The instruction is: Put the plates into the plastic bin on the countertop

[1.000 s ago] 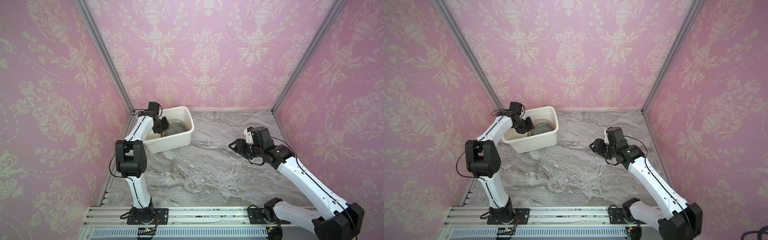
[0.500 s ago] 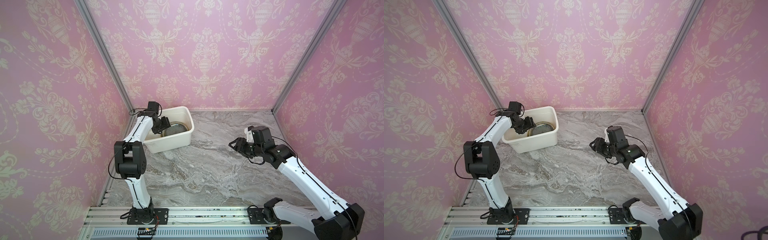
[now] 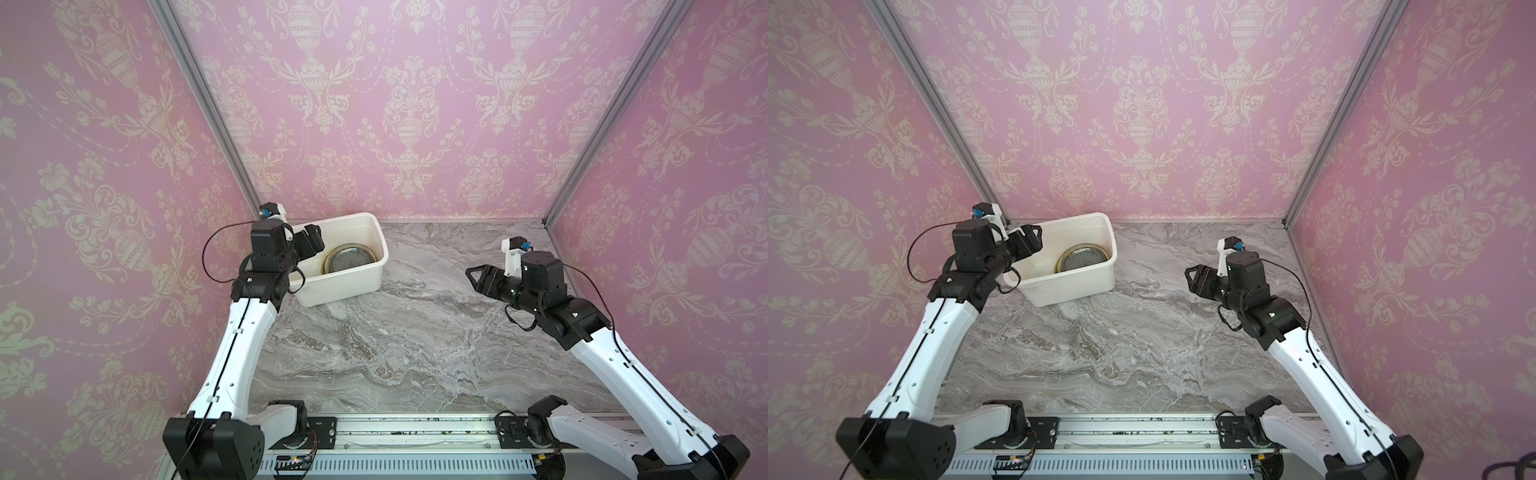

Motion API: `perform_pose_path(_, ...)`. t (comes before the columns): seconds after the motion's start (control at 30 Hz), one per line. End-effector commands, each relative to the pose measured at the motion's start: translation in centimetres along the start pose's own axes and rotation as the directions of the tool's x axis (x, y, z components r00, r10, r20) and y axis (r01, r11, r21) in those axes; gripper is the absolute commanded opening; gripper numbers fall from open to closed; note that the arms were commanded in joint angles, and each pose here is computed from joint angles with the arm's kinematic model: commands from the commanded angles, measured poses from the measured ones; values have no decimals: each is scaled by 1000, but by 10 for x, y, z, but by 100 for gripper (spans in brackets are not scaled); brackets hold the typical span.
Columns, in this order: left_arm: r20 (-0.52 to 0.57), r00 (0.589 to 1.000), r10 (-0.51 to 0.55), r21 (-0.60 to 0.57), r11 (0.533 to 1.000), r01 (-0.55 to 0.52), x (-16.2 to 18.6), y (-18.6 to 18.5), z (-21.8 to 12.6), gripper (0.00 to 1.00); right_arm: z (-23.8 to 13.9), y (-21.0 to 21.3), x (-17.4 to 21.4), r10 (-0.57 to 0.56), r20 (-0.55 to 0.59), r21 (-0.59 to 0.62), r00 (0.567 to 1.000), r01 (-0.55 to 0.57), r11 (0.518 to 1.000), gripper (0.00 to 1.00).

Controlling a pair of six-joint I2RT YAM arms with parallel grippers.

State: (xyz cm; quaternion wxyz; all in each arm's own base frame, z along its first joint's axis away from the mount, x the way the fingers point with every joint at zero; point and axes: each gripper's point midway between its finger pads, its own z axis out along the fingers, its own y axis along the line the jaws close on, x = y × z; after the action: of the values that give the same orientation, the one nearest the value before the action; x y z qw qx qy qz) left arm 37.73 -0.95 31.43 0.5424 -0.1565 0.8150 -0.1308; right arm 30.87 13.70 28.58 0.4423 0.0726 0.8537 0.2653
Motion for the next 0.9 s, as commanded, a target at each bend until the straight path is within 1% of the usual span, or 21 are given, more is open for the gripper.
perform_pose_path(0.0,45,992,119,-85,990,-115,27,29,-7,95,-6,-14,-27,-190,152,97,970,176,980,67)
perform_pose_path(0.07,44,984,174,-139,976,-167,50,49,-14,99,-6,-24,-29,-272,202,144,941,246,958,70)
perform_pose_path(0.13,42,975,217,-171,963,-207,77,66,-15,99,-9,-37,-31,-322,246,213,914,273,938,75)
perform_pose_path(0.2,71,976,207,-216,958,-187,91,82,-16,99,-9,-54,-28,-385,265,290,884,308,906,78)
perform_pose_path(0.3,97,967,237,-208,955,-214,116,93,-4,99,-8,-84,-15,-490,265,412,831,362,836,83)
perform_pose_path(0.37,100,966,237,-219,953,-211,129,102,7,99,-4,-105,-3,-554,249,484,795,393,782,84)
perform_pose_path(0.43,84,965,249,-205,952,-228,139,103,19,99,0,-121,10,-597,236,525,767,417,742,85)
perform_pose_path(0.47,74,967,245,-203,953,-226,144,105,26,99,2,-128,15,-603,238,538,761,414,734,85)
perform_pose_path(0.53,68,963,262,-192,950,-245,148,105,38,99,8,-142,28,-598,231,540,768,409,735,86)
perform_pose_path(0.7,39,955,293,-208,938,-279,161,116,65,99,24,-164,54,-557,241,502,795,389,772,85)
perform_pose_path(0.87,40,942,333,-226,921,-316,161,121,80,99,39,-178,57,-543,224,486,809,389,782,84)
